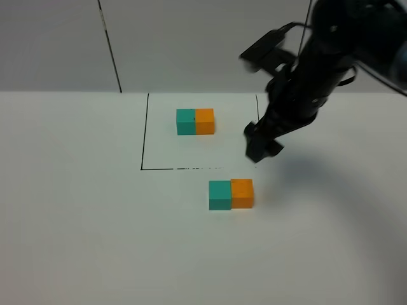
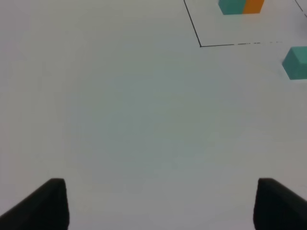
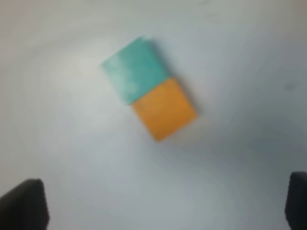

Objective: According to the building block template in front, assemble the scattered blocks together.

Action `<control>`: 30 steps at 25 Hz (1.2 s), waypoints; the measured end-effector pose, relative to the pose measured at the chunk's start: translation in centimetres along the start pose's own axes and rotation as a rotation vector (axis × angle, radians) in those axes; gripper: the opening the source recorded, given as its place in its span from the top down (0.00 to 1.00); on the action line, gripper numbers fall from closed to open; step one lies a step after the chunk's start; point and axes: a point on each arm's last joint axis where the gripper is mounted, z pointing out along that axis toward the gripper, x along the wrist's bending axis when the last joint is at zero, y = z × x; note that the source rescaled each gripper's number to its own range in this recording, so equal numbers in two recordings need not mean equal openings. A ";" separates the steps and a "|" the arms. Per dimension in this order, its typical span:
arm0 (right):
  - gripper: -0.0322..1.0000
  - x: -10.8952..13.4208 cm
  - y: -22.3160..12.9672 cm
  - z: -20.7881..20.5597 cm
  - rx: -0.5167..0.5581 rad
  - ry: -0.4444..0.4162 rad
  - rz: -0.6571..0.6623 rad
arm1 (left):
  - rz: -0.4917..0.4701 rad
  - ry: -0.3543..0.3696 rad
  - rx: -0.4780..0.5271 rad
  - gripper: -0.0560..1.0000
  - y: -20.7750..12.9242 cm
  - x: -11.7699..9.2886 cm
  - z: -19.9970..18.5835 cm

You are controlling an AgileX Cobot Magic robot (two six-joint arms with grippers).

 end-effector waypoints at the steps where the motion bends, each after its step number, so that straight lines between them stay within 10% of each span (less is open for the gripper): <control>1: 0.00 -1.4 -0.9 -1.0 -0.023 -0.024 0.070 | 0.000 0.000 0.000 0.26 0.0 0.0 0.0; 11: 0.00 -6.4 -16.1 -9.1 -0.194 -0.291 0.585 | 0.001 0.000 0.000 0.26 0.0 0.0 0.0; 30: 0.00 12.3 -31.3 -12.1 -0.268 -0.430 0.786 | 0.001 0.000 0.000 0.26 0.0 0.0 0.0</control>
